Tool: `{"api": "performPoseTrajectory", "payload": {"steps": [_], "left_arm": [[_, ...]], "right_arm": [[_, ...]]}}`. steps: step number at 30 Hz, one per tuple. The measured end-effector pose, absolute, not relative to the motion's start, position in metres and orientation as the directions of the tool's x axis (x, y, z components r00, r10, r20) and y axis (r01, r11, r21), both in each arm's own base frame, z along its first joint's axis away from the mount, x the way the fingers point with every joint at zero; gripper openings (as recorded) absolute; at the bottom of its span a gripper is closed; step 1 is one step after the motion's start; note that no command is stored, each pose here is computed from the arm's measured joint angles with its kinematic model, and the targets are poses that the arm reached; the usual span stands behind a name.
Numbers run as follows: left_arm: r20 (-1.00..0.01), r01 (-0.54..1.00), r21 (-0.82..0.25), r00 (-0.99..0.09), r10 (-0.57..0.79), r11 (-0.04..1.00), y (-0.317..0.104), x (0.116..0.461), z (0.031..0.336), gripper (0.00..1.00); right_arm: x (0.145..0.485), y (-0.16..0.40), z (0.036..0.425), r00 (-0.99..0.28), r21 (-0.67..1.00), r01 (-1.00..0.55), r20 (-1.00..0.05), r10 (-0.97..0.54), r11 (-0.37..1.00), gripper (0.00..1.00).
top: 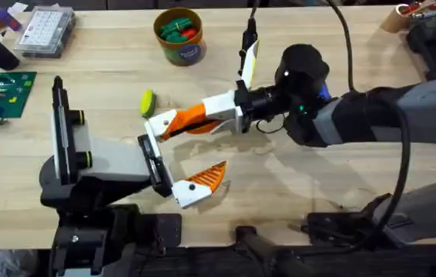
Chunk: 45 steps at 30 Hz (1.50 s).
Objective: Pick up the gripper from the table and insert it into the empty holder that is missing its gripper. Then pick up a screw, insert it into the mounting hole, and use the screwdriver to tighten it. Finally, clean up the table by picking up the vegetable and placing it into the bucket.
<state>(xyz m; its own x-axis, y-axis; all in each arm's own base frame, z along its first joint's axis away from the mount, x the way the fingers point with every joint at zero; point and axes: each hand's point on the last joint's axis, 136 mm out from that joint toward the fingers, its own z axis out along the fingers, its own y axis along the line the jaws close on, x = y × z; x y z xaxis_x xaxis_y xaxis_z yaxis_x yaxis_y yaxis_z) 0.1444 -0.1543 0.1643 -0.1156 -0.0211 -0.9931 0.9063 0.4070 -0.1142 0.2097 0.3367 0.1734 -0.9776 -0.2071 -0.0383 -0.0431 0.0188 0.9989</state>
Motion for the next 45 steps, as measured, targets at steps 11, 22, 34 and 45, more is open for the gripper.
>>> {"api": "performPoseTrajectory", "payload": {"steps": [11,22,34,45], "left_arm": [[-0.994,0.900,-0.105,-0.107,-0.019,0.424,-0.1528,0.1473,0.1645,0.987],[-0.994,0.897,-0.104,-0.106,-0.019,0.430,-0.1523,0.1482,0.1645,0.986],[-0.995,0.898,-0.093,-0.094,-0.017,0.431,-0.1522,0.1486,0.1656,0.986],[-0.995,0.898,-0.092,-0.094,-0.017,0.431,-0.1522,0.1486,0.1656,0.986]], "right_arm": [[0.2092,0.3440,0.1743,-0.976,0.998,-0.051,-0.044,-0.215,0.026,0.018],[0.2091,0.3451,0.1758,-0.973,0.998,-0.066,-0.060,-0.224,0.022,0.018],[0.2080,0.3453,0.1784,-0.967,0.996,-0.087,-0.082,-0.241,0.013,0.018],[0.2080,0.3452,0.1784,-0.966,0.995,-0.101,-0.096,-0.242,0.010,0.018]]}}
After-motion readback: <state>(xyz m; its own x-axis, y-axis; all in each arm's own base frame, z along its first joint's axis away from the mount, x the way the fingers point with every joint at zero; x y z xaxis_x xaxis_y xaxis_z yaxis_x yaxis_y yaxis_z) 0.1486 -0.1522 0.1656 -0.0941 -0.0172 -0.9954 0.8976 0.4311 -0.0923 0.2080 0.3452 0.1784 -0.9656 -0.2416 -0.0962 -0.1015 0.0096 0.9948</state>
